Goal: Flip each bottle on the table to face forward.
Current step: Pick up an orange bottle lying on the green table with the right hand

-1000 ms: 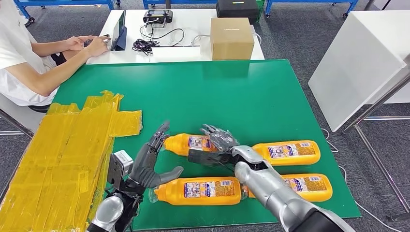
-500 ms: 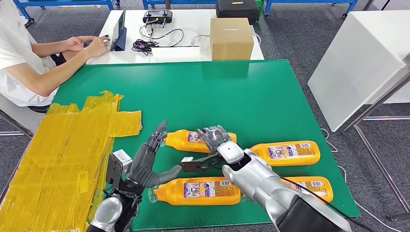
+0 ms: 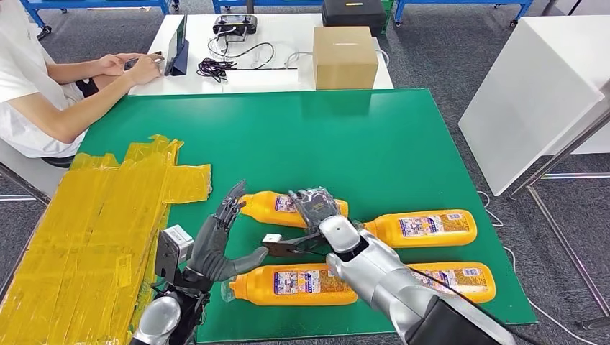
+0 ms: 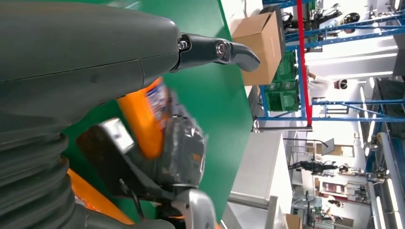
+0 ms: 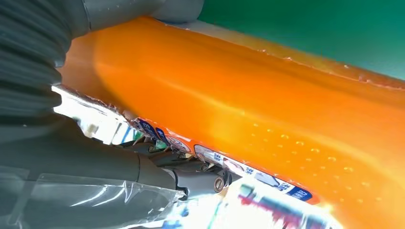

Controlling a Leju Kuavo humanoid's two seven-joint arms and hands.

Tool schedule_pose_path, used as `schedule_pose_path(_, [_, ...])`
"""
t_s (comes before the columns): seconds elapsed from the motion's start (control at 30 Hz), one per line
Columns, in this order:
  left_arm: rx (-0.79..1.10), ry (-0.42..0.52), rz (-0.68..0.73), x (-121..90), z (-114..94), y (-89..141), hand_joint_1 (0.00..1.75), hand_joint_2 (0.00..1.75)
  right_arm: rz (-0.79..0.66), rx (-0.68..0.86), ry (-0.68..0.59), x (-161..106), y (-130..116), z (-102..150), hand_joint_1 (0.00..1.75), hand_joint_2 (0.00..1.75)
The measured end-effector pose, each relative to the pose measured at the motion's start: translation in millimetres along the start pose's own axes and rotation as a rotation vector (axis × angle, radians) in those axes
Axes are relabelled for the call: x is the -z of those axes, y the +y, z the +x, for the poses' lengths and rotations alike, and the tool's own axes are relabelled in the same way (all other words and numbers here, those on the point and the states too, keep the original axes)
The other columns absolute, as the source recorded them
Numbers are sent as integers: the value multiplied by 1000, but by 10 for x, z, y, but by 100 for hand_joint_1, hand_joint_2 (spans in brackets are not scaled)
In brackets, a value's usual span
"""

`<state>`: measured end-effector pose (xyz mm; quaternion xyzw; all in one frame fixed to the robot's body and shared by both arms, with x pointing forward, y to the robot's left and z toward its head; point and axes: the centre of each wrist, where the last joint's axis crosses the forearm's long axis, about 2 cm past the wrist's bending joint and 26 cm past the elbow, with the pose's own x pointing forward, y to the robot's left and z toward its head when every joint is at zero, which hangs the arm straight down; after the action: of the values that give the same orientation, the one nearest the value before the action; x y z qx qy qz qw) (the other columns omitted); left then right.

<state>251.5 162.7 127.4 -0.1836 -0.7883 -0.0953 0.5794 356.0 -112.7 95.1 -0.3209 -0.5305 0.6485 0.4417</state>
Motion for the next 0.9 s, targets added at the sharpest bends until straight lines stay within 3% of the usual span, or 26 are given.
schedule_pose_path(0.17, [-1, -8, 16, -81, 32, -27, 0, 175, -334, 324, 1, -155, -51, 59, 175, 175])
schedule_pose_path(0.33, [3, -20, 27, -135, 62, -47, 0, 175, -617, 580, 30, -376, -196, -67, 175, 175])
schedule_pose_path(0.6, [13, -35, 35, -154, 87, -56, 0, 175, -877, 840, 46, -659, -328, -276, 175, 175])
schedule_pose_path(0.73, [22, -43, 26, -131, 113, -51, 0, 175, -899, 1100, -19, -788, -355, -327, 175, 175])
schedule_pose_path(0.9, [-5, -34, -4, -76, 151, -34, 0, 175, -814, 1256, -133, -839, -353, -337, 175, 175])
